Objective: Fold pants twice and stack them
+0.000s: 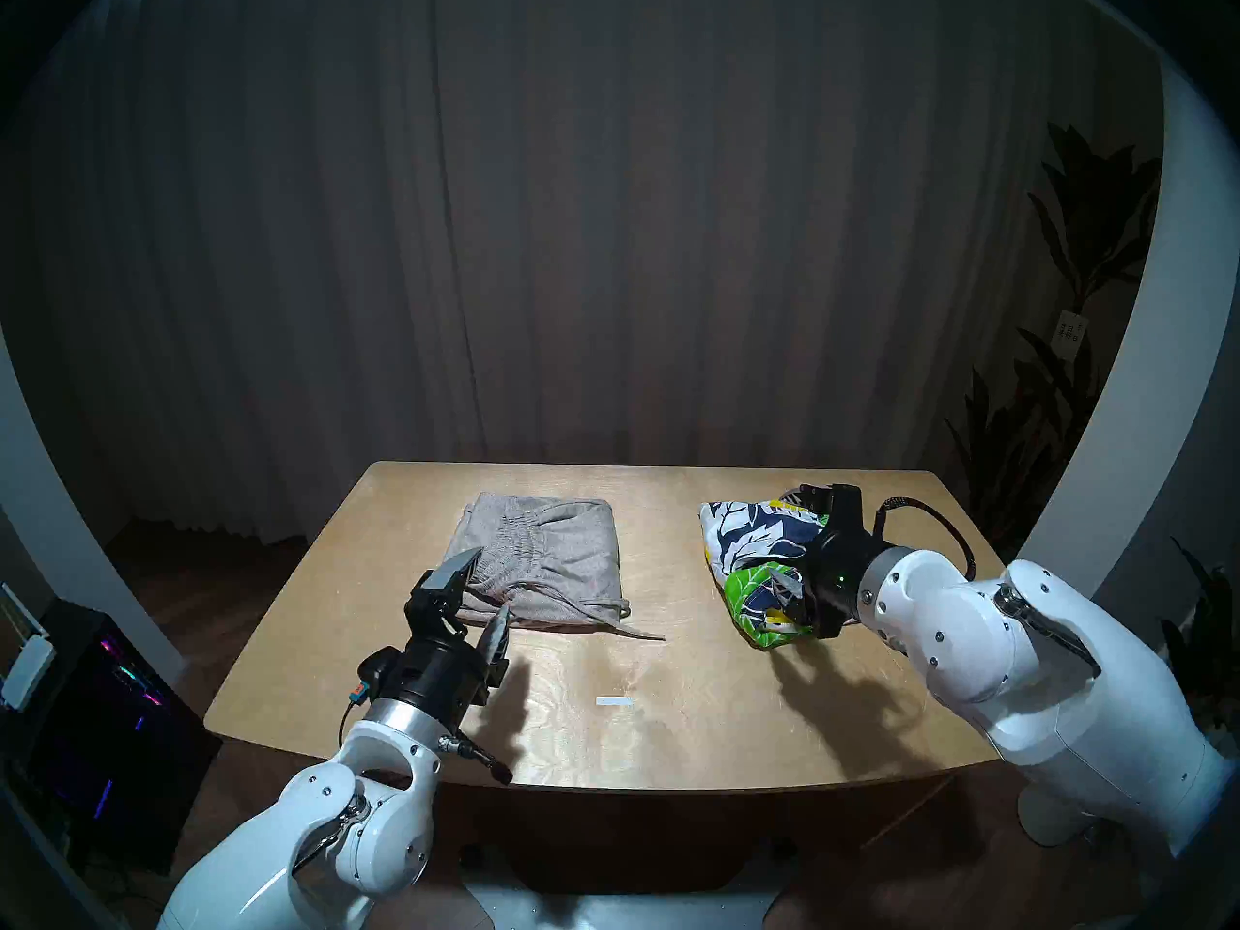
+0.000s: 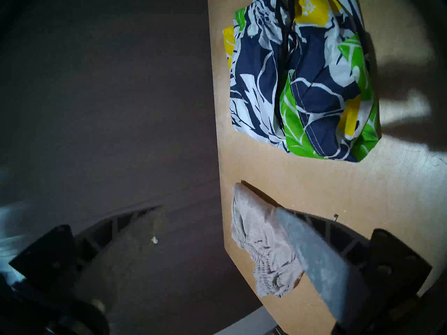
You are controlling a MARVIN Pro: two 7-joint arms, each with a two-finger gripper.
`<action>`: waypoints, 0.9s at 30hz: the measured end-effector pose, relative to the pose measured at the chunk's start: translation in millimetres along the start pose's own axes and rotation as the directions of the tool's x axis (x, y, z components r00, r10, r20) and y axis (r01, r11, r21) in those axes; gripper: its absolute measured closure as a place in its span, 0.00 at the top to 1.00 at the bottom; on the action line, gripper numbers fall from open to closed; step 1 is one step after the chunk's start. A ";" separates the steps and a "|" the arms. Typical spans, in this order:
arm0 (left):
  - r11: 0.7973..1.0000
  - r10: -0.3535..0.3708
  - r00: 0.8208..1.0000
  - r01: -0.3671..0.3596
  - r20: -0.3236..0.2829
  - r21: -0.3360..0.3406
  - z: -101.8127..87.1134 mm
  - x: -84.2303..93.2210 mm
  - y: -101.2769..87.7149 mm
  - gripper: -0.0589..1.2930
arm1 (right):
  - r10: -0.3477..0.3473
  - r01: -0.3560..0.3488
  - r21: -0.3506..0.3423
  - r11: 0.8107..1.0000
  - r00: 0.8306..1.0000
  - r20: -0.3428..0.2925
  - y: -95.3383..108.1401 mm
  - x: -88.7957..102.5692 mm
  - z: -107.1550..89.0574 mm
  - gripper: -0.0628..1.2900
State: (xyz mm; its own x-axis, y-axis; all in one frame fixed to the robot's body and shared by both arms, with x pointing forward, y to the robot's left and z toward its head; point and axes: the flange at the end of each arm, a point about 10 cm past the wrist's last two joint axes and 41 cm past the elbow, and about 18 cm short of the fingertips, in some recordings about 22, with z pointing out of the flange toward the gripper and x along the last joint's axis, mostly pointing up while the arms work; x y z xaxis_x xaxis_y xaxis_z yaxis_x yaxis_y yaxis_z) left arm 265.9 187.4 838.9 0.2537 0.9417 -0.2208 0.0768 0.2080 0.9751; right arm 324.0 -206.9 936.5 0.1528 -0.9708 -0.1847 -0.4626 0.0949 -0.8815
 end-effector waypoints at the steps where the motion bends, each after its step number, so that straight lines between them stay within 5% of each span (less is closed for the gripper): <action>1: 1.000 -0.004 1.000 0.004 0.011 0.004 1.7 -2.7 -1.9 0.95 | 0.005 -0.005 0.004 1.000 1.000 -0.012 1.7 2.9 -0.8 0.93; 11: 0.999 -0.008 0.995 0.003 0.102 0.050 18.5 -25.4 -18.8 0.95 | 0.025 -0.021 0.048 0.999 0.996 -0.084 11.0 24.7 -7.5 0.93; 27: 0.998 -0.026 0.970 0.010 0.243 0.069 55.4 -93.5 -17.5 0.95 | 0.001 0.022 0.110 0.994 0.978 -0.208 20.4 78.9 -7.5 0.93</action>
State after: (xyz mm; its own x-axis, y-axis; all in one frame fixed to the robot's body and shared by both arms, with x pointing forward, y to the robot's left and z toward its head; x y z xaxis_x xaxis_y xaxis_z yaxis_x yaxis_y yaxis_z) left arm 294.2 81.1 841.4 0.4785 0.8434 -0.2443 0.1453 0.1983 0.9693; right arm 320.1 -283.2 907.1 -0.0323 -0.9953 -0.0913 -0.3599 0.0968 -0.9280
